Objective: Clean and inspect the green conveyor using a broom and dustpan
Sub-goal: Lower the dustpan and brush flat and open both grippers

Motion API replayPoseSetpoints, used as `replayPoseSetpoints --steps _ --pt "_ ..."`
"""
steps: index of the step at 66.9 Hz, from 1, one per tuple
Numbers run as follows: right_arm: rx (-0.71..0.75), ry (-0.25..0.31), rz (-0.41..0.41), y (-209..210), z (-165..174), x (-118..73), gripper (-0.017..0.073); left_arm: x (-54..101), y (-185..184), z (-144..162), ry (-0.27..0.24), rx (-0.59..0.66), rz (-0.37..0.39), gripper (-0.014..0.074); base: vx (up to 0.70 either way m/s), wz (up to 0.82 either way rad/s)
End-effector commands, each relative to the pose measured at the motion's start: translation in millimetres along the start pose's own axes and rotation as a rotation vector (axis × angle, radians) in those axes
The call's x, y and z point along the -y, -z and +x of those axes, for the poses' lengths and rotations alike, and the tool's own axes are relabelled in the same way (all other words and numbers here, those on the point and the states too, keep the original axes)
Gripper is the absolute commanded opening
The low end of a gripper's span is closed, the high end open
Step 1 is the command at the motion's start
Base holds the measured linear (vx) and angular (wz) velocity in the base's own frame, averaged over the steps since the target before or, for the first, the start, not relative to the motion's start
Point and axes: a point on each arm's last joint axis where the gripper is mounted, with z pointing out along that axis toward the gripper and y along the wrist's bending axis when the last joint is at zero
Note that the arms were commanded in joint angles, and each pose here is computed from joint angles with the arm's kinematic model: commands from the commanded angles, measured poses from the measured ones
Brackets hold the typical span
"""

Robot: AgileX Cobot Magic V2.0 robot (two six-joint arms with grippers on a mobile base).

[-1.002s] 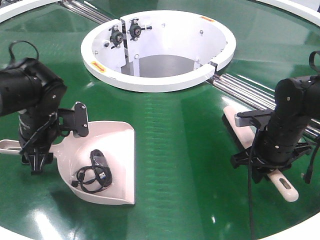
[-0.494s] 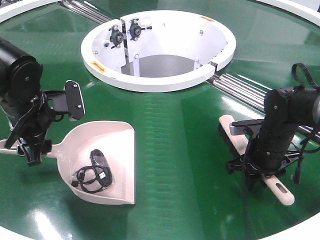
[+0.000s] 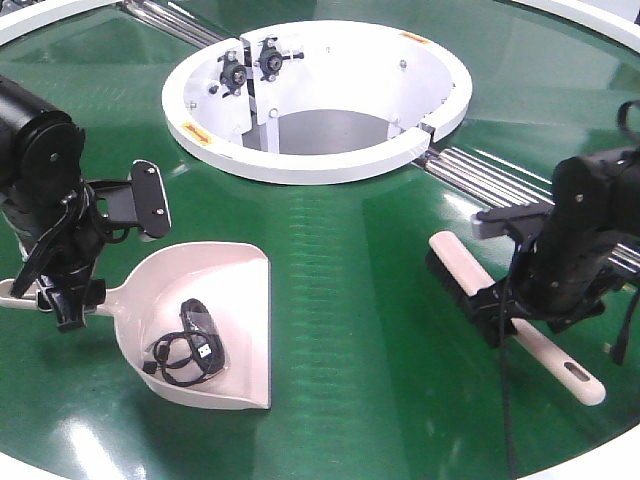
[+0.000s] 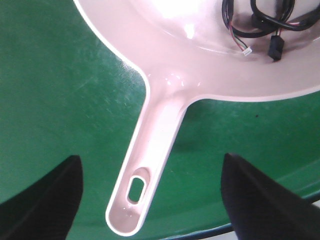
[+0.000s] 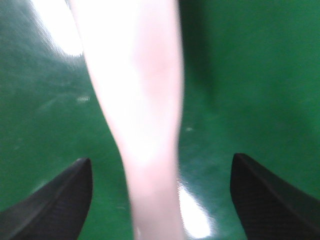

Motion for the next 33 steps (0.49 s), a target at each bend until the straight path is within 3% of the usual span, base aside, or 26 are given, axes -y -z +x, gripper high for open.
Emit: replayPoseSetpoints --steps 1,17,24,33 --pt "0.139 0.013 0.04 36.2 0.7 6.7 0.0555 -3.5 21.9 3.6 0.028 0.05 -0.065 0.0545 0.0 0.0" --pt "0.334 0.006 0.049 86.3 14.6 9.7 0.0547 5.6 24.6 -0.9 0.074 0.114 0.03 0.054 0.0 0.0" --pt "0.449 0.025 0.058 113.5 25.0 11.0 0.0547 11.1 34.5 -0.1 0.177 0.167 0.066 0.0526 0.0 0.0" --pt "0.585 0.029 0.067 146.0 41.9 12.4 0.0547 16.6 53.1 11.2 0.303 0.186 0.06 0.0504 0.0 0.0"
